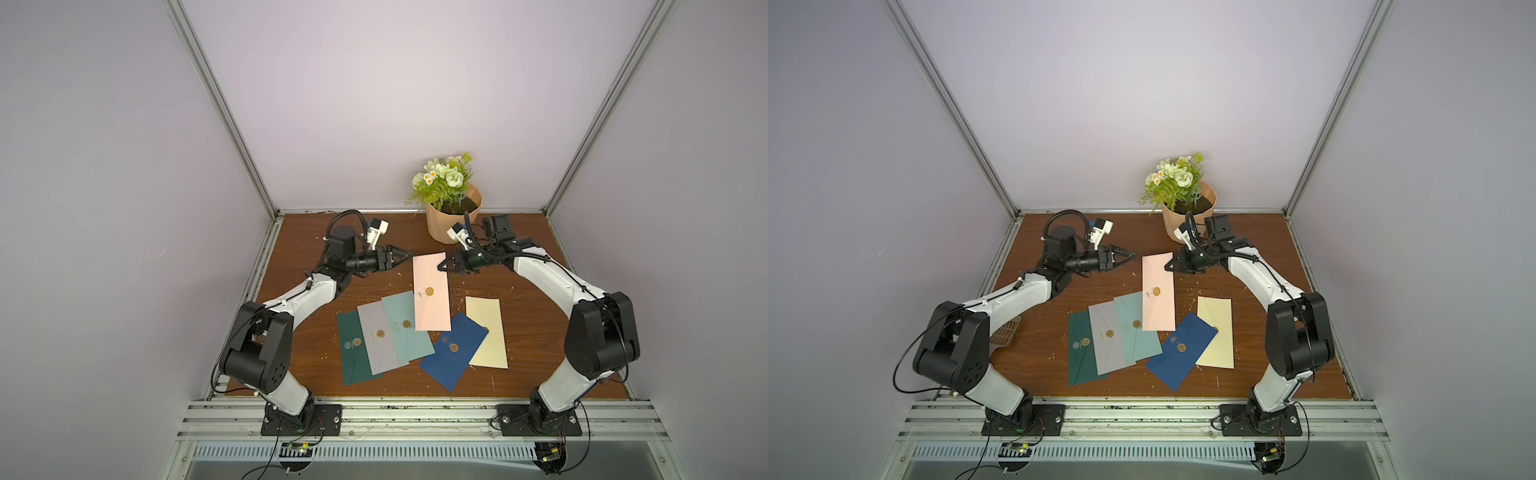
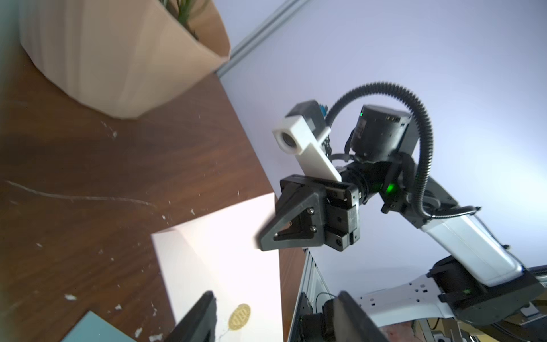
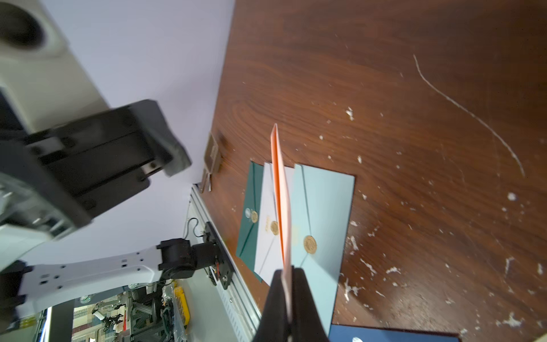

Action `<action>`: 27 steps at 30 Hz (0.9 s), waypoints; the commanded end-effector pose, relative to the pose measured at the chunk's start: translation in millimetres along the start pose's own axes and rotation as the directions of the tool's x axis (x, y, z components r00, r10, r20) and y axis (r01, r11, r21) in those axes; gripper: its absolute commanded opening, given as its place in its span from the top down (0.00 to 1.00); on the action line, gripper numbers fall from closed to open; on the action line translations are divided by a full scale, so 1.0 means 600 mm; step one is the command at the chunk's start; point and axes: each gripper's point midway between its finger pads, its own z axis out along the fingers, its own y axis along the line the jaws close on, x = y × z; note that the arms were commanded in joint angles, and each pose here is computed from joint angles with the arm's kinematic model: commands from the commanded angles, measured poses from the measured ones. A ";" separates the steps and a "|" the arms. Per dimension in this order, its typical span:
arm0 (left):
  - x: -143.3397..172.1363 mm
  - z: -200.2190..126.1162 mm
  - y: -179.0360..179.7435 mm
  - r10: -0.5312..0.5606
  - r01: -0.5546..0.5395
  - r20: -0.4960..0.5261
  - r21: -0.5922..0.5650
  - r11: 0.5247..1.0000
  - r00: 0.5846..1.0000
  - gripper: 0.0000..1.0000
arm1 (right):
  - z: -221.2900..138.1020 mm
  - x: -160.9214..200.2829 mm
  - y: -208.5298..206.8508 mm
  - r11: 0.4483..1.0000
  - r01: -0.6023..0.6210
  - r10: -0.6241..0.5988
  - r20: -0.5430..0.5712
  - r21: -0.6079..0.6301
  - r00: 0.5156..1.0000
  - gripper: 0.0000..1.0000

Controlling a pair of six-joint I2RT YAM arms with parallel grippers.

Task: Open the envelope
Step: Pick up the envelope from the envelope.

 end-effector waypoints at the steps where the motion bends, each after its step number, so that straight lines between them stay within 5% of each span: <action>1: -0.007 -0.013 -0.055 0.049 -0.045 -0.024 0.144 0.988 0.999 0.31 | -0.033 -0.020 0.084 0.985 0.024 -0.022 0.014 -0.170 1.000 1.00; 9: -0.013 -0.014 -0.063 0.093 -0.090 -0.013 0.153 0.984 0.996 0.30 | -0.071 -0.070 0.169 0.939 0.073 -0.037 0.111 -0.336 0.993 1.00; 23: -0.012 -0.021 -0.038 0.072 -0.074 0.019 0.116 0.990 0.997 0.28 | -0.101 -0.085 0.213 0.919 0.104 -0.053 0.142 -0.380 0.988 1.00; 27: -0.012 -0.019 -0.051 0.066 -0.068 0.019 0.155 0.986 0.998 0.38 | -0.097 -0.091 0.216 0.907 0.097 -0.038 0.149 -0.409 0.988 1.00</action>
